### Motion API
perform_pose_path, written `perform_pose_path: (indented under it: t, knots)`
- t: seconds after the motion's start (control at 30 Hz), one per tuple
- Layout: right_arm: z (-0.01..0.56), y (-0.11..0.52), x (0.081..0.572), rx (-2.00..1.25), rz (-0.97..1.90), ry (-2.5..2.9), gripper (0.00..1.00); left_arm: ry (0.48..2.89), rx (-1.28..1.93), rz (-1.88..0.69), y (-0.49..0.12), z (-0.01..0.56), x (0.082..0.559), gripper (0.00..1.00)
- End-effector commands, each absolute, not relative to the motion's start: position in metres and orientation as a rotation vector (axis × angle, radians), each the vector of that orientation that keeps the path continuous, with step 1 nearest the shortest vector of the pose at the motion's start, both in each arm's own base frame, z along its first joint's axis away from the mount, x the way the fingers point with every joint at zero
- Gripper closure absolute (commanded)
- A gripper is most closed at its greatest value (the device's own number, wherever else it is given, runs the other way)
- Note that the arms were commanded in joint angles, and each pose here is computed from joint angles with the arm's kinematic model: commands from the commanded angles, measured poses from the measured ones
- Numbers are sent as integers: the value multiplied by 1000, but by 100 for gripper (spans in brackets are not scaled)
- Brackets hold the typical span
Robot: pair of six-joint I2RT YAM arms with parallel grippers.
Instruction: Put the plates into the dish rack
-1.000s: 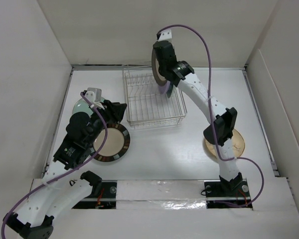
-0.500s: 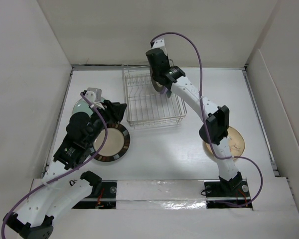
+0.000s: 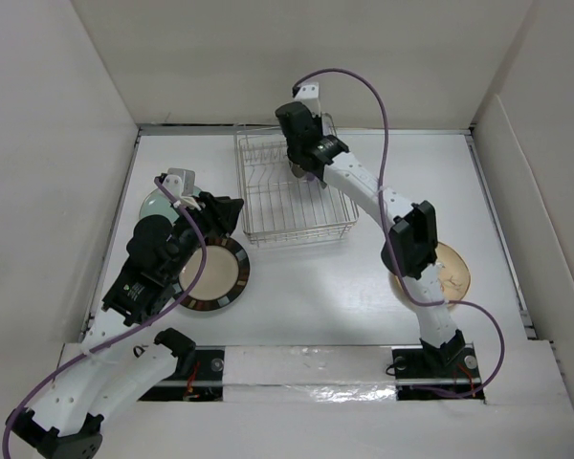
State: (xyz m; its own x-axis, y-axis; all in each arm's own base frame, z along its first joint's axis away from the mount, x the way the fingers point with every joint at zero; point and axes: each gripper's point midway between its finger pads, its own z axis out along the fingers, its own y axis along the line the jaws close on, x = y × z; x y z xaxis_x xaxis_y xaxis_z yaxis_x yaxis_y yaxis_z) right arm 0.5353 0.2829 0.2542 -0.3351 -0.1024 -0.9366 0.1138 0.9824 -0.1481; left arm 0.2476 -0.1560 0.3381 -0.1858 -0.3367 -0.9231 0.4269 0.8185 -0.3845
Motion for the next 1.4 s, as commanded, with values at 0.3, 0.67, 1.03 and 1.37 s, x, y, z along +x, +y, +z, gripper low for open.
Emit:
perform_pose_path:
  t: [0.3,0.67,1.03,1.37]
  knots:
    - [233,341,524,-41,-72,1896,74,1570,84,-706,-158,350,246,66]
    - [228,347,518,-44,-54,1921,47,1562,82,-707,-157,352,245,66]
    - [360,298,484,87,280,1754,6,1550,80,-713,-156,355,243,65]
    - [284,76,378,575,100,1714,100,1591,164,-823,-184,346,243,71]
